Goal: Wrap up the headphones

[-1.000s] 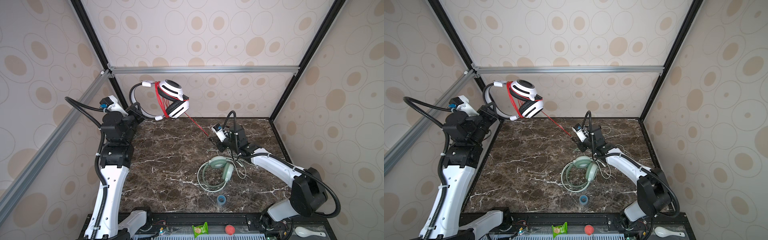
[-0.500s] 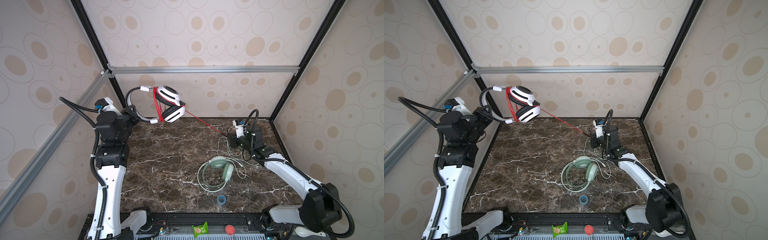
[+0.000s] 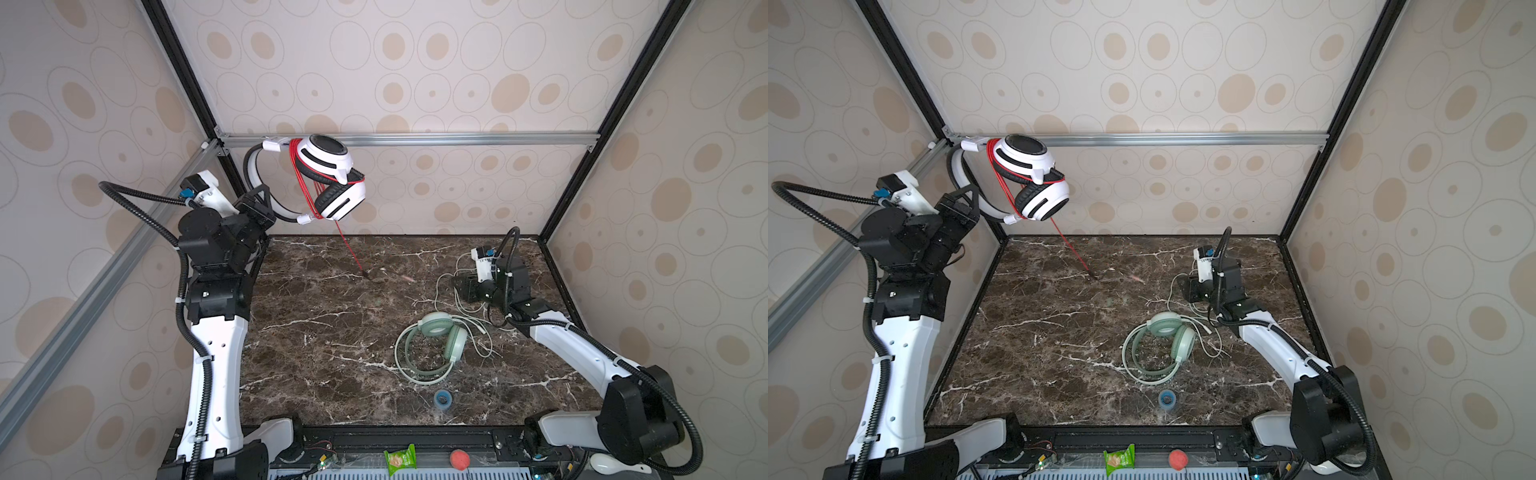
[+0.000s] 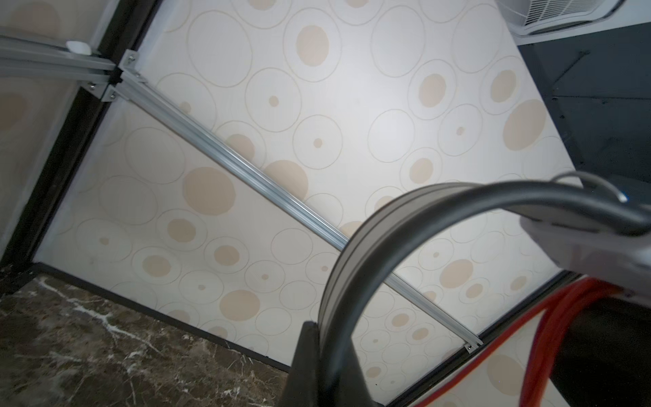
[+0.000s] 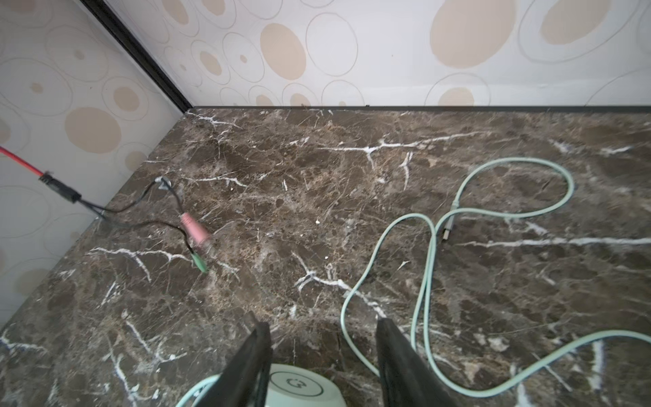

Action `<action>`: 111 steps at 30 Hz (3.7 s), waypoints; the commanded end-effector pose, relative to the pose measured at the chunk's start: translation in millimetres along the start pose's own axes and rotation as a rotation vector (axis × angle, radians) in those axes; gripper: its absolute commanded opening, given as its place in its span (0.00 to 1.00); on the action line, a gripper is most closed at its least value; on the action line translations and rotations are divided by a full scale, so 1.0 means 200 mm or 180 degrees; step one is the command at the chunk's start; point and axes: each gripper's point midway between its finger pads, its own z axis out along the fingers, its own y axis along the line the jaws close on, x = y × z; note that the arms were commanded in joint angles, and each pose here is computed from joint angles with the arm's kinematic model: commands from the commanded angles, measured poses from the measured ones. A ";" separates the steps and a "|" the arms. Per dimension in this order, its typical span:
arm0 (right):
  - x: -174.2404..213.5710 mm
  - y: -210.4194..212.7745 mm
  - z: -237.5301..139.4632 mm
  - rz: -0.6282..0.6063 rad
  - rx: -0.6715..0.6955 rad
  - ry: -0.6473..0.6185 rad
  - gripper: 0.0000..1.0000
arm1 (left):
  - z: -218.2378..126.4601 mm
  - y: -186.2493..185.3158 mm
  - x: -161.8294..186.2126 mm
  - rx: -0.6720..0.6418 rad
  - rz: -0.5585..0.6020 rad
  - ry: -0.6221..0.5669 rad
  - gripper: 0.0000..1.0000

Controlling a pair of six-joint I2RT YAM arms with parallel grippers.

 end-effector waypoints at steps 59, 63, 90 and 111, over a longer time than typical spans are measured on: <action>-0.62 1.51 0.26 -0.0606 -0.2926 -0.0584 1.00 | 0.01 -0.49 0.01 0.1249 -0.0251 0.0244 0.00; -0.55 1.42 0.43 -0.0541 -0.2474 -0.0469 1.00 | 0.02 -0.48 0.04 0.1253 -0.0288 0.0261 0.00; 0.18 1.17 0.64 -0.0174 -0.2439 0.0430 0.33 | 0.17 -0.45 0.02 0.1151 -0.0538 -0.0033 0.00; 0.13 1.20 0.77 -0.0270 -0.2448 0.0316 0.81 | 0.13 -0.45 0.04 0.1175 -0.0576 -0.0011 0.00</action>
